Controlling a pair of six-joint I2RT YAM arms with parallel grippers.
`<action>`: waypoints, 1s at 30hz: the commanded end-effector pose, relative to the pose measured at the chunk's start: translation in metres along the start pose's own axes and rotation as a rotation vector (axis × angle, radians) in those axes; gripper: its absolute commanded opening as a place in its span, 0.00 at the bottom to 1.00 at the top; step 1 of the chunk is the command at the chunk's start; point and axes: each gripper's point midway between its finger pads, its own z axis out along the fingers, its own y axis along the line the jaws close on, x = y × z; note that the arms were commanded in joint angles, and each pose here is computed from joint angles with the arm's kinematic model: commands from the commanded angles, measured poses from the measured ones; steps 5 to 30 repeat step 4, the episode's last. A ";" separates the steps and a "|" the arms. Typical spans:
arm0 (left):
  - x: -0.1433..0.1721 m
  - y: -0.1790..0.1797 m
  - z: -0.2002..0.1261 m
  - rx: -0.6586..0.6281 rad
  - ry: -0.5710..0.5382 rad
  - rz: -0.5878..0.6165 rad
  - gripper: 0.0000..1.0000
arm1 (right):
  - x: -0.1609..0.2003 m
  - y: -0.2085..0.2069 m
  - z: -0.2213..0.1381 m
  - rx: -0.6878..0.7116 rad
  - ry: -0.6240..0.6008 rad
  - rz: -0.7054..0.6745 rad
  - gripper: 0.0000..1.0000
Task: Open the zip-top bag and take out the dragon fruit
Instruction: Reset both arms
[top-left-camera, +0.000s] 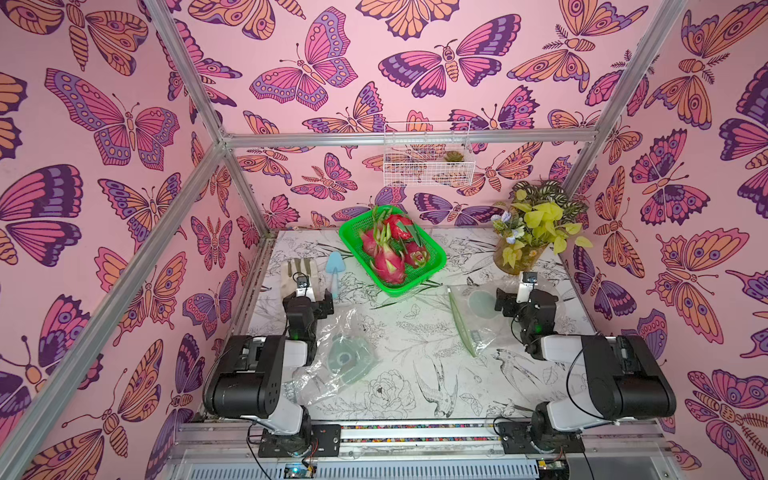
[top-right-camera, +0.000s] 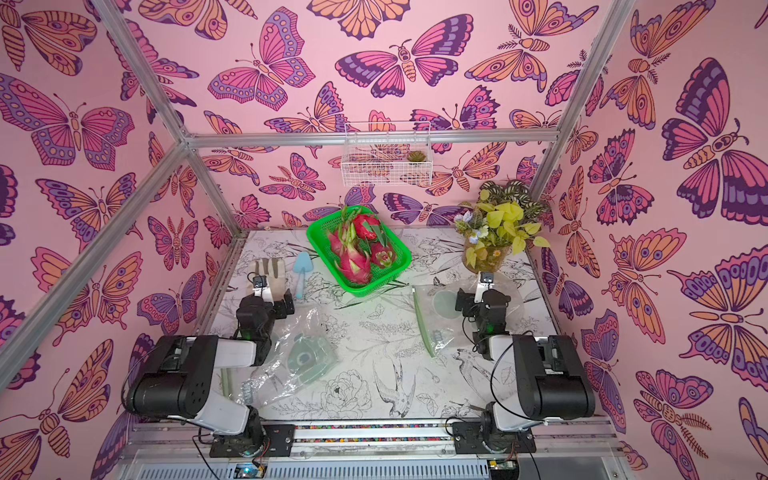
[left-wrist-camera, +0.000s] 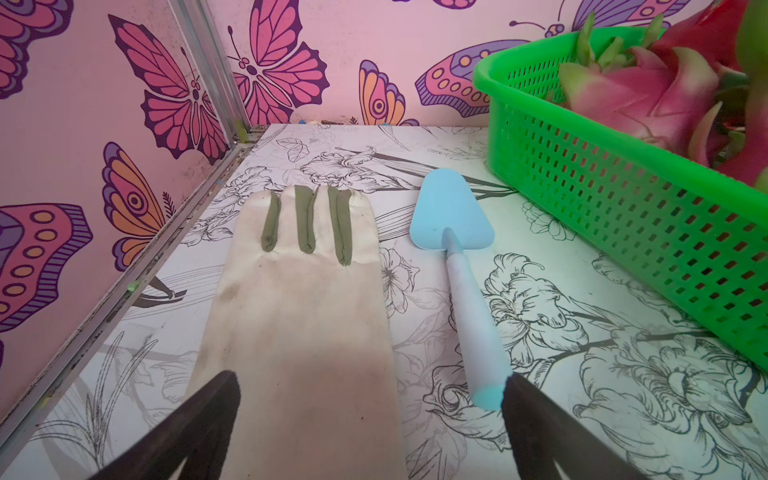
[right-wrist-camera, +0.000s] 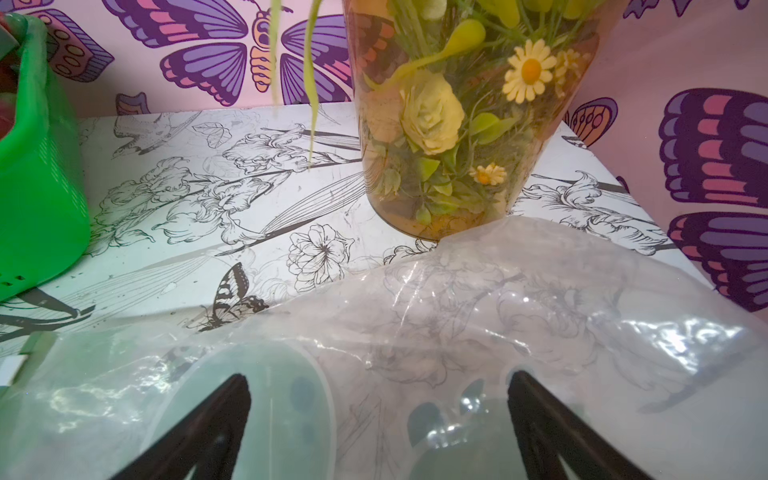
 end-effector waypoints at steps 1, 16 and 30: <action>0.006 0.004 -0.001 -0.016 0.020 -0.004 1.00 | -0.006 0.001 0.003 -0.007 -0.010 0.005 0.99; 0.006 0.004 -0.001 -0.016 0.020 -0.004 1.00 | -0.006 0.001 0.002 -0.009 -0.013 0.003 0.99; 0.006 0.004 -0.001 -0.016 0.020 -0.004 1.00 | -0.006 0.001 0.002 -0.009 -0.013 0.003 0.99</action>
